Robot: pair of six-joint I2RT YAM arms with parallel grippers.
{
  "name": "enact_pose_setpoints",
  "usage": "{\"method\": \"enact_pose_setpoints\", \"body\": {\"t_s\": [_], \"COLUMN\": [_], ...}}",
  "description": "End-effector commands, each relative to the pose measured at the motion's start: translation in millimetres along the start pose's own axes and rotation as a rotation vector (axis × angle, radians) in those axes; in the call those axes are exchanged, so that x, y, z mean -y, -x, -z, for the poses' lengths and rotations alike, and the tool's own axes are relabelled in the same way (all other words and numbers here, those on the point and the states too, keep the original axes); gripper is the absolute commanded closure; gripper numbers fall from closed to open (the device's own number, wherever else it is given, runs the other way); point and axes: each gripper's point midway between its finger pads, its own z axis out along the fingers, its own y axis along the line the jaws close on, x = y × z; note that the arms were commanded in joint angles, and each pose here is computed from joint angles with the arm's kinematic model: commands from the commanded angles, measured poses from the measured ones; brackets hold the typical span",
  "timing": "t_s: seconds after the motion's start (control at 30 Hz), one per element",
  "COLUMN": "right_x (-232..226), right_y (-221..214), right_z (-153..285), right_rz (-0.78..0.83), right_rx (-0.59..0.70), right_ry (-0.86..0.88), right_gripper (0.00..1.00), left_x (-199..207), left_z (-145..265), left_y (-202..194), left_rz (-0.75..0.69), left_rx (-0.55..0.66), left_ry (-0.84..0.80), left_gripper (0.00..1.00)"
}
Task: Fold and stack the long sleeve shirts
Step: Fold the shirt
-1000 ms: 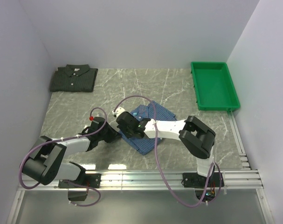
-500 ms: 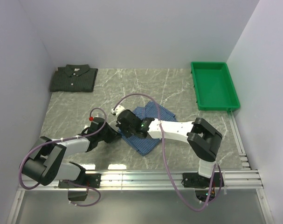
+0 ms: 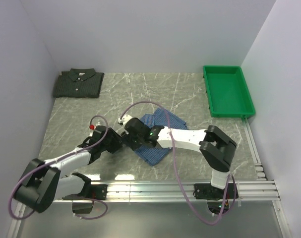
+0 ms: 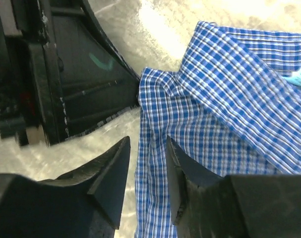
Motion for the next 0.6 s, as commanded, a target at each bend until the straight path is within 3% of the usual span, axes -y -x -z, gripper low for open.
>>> {"method": "enact_pose_setpoints", "body": {"t_s": [0.0, 0.07, 0.17, 0.43, 0.57], "right_x": [-6, -1, 7, 4, 0], "right_y": [53, 53, 36, -12, -23], "right_z": [57, 74, 88, 102, 104], "right_rz": [-0.042, -0.077, -0.147, -0.413, -0.469], "right_rx": [0.152, 0.168, 0.14, 0.056, 0.015], "right_ry": [0.018, 0.009, 0.025, 0.307, 0.397], "right_gripper": [0.53, 0.53, 0.55, 0.59, 0.6], "left_x": [12, 11, 31, 78, 99], "left_z": [16, 27, 41, 47, 36], "left_y": [21, 28, 39, 27, 9], "left_rz": [-0.009, -0.019, -0.055, -0.121, -0.148], "left_rx": [0.083, 0.114, 0.154, 0.066, -0.001], "left_ry": [0.009, 0.038, -0.012, -0.165, -0.202], "left_gripper": [0.45, 0.35, 0.32, 0.4, 0.51]}}
